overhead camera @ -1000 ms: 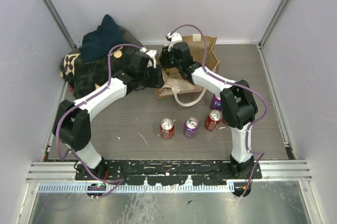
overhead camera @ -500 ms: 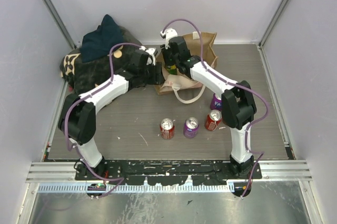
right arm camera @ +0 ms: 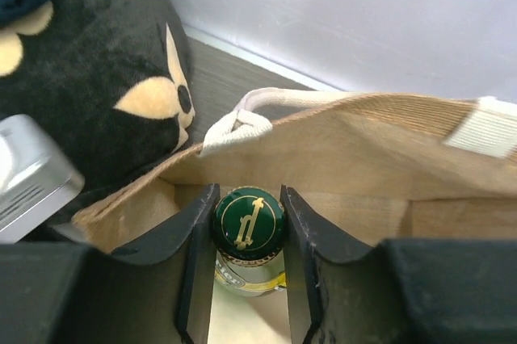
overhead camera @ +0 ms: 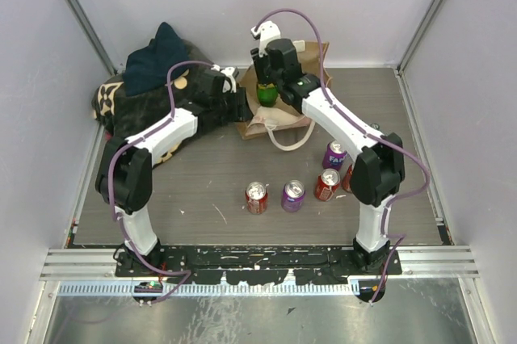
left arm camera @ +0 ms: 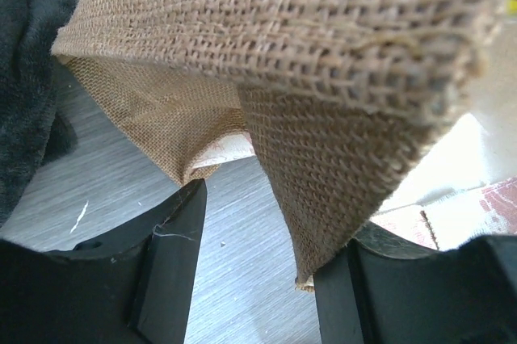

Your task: Take the beverage out of the canvas bag

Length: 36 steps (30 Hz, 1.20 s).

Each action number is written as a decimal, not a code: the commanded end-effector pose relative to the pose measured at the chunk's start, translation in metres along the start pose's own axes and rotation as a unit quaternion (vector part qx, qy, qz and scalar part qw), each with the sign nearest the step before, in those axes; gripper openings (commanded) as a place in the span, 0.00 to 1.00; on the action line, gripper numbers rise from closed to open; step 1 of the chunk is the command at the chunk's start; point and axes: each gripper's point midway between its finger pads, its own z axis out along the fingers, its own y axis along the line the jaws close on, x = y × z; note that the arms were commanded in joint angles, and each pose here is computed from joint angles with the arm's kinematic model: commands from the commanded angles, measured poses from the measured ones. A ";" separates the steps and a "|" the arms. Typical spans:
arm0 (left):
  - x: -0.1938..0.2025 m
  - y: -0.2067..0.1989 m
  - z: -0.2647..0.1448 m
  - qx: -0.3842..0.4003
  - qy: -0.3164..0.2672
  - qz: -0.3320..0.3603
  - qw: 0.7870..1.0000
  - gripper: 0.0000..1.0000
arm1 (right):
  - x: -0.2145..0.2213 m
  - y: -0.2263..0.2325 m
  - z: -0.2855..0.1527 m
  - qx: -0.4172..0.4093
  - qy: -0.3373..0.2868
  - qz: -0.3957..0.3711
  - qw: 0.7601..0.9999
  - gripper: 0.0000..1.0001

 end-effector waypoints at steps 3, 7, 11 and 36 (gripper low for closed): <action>-0.023 0.006 0.008 -0.001 -0.023 -0.003 1.000 0.59 | -0.167 -0.027 -0.137 0.041 -0.225 0.036 0.973 0.00; -0.029 0.007 0.009 -0.001 -0.027 -0.006 1.000 0.59 | -0.161 -0.025 -0.173 0.047 -0.224 0.036 0.973 0.00; -0.033 0.006 0.012 0.001 -0.028 -0.006 1.000 0.59 | -0.149 -0.024 -0.203 0.047 -0.220 0.043 0.973 0.00; -0.025 -0.015 -0.022 0.042 -0.002 -0.029 0.999 0.60 | 0.000 0.026 -0.185 -0.015 -0.077 0.104 0.991 0.00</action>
